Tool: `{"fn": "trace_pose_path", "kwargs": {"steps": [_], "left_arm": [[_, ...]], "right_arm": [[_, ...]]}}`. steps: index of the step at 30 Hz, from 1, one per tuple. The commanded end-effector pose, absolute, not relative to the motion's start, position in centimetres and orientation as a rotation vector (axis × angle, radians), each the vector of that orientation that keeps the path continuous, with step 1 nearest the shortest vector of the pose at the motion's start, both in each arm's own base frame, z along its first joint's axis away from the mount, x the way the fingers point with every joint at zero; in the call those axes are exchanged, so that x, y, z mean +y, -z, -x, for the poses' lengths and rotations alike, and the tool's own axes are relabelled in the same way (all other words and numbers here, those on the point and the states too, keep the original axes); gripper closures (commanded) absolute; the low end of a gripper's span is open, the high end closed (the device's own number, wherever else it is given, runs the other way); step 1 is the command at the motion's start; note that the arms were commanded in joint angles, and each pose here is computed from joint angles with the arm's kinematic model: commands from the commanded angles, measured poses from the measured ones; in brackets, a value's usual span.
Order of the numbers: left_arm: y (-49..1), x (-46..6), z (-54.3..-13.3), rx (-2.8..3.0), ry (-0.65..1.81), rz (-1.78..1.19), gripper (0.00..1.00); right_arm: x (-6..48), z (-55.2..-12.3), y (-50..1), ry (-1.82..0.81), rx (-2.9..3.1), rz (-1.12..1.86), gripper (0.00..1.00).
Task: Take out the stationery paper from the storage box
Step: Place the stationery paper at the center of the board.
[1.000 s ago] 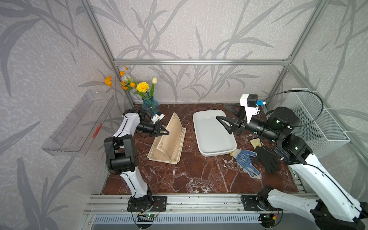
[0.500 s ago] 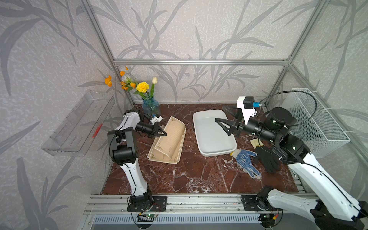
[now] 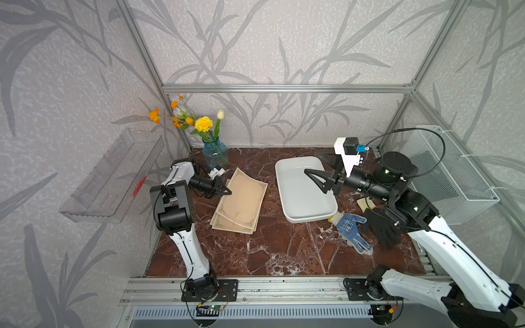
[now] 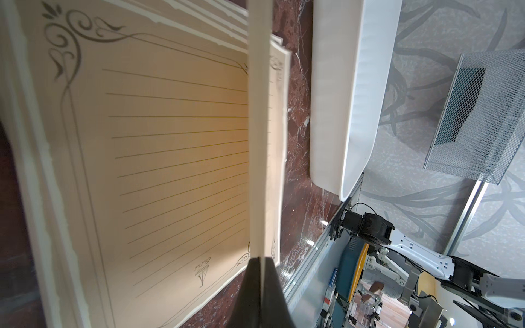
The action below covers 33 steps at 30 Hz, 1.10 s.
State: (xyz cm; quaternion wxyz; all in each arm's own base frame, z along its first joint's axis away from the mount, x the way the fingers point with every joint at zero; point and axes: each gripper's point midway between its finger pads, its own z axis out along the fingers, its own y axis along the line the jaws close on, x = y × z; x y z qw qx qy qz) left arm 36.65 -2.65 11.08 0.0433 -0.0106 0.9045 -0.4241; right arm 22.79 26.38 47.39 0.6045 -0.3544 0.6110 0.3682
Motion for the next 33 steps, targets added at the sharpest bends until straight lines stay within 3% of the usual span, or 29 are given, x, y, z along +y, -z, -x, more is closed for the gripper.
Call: {"fn": "trace_pose_path", "kwargs": {"steps": [1, 10, 19, 33], "left_arm": [[-9.6, -2.1, -36.4, 2.806, 1.287, 0.073, 1.00], [-7.4, -1.8, -36.5, 2.839, 1.301, 0.111, 1.00], [-5.5, -0.4, -36.1, 2.946, 1.160, 0.188, 0.99], [-4.4, 2.8, -35.5, 3.045, 0.795, 0.225, 0.62]], "right_arm": [[26.2, -22.3, -49.1, -0.870, 1.365, 0.815, 0.29], [25.6, -22.0, -49.7, -0.850, 1.349, 0.807, 0.29], [25.4, -21.8, -49.9, -0.845, 1.349, 0.805, 0.29], [25.1, -22.1, -49.5, -0.829, 1.370, 0.786, 0.30]]}}
